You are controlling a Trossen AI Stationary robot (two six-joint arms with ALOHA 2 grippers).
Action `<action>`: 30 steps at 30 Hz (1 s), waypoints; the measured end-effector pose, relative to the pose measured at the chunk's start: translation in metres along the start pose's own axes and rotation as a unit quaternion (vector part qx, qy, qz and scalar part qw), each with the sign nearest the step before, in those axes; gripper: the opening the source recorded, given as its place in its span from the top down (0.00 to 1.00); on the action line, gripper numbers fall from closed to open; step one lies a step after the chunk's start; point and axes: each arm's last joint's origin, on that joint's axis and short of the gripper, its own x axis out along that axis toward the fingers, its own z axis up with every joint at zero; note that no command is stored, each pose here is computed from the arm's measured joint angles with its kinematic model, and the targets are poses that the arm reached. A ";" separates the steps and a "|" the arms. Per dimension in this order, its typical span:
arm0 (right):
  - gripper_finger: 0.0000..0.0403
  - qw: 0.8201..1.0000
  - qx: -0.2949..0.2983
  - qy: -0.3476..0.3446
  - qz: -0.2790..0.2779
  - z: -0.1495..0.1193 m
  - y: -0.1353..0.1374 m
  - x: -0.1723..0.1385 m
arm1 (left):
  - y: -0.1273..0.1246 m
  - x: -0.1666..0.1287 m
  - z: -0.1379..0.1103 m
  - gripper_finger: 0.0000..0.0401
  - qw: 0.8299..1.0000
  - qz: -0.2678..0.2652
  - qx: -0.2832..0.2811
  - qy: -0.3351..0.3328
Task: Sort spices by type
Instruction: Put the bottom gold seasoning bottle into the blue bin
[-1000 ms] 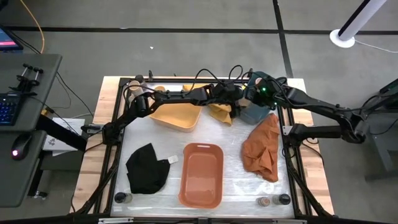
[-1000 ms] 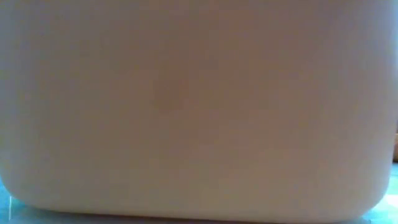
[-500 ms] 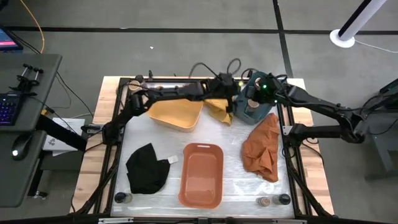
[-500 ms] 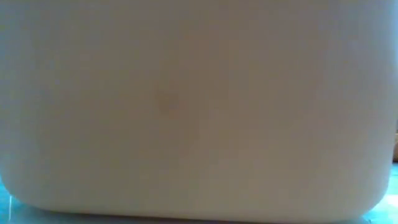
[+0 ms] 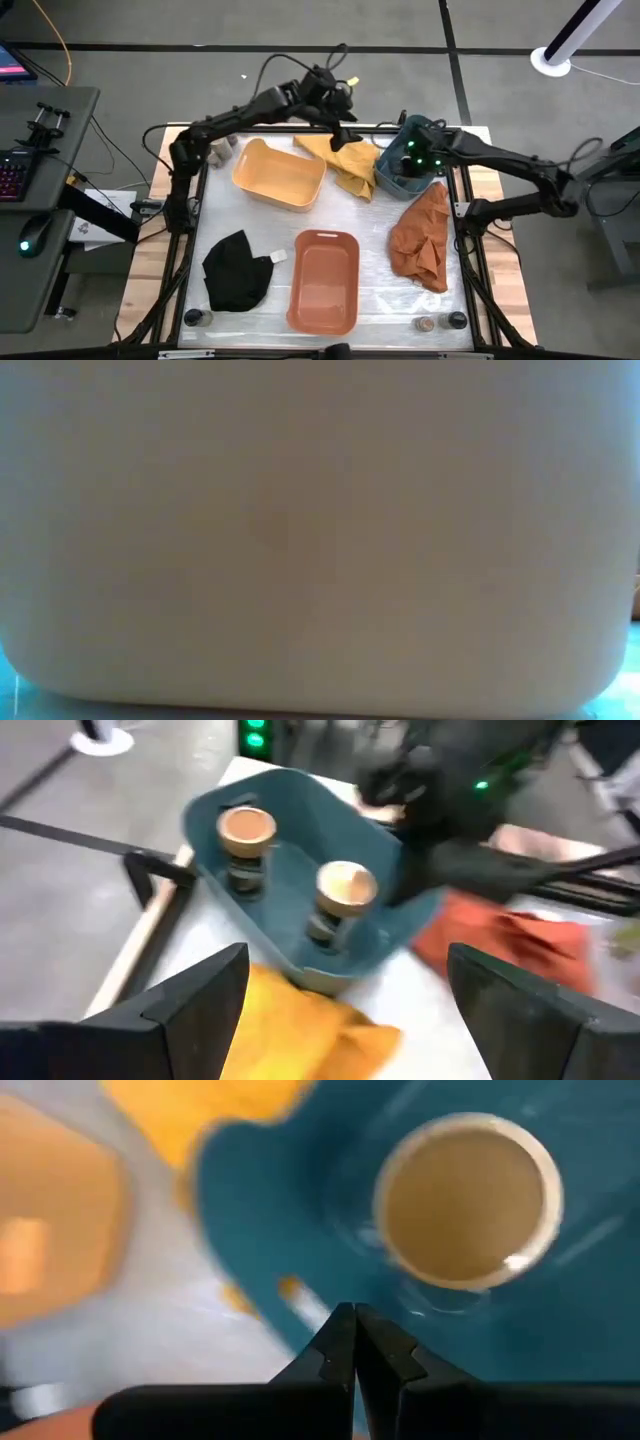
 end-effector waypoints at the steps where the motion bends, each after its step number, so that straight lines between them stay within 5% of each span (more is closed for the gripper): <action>1: 1.00 1.000 -0.002 0.007 -0.009 0.000 0.002 0.005 | -0.002 -0.005 0.002 0.19 1.000 -0.010 0.000 -0.003; 17: 1.00 0.994 0.018 -0.026 -0.101 0.015 -0.002 0.031 | -0.040 -0.085 0.032 0.19 0.997 -0.027 0.012 -0.075; 30: 1.00 0.986 0.059 -0.056 -0.143 0.032 -0.021 0.029 | -0.074 -0.208 0.047 0.19 0.981 0.005 0.057 -0.186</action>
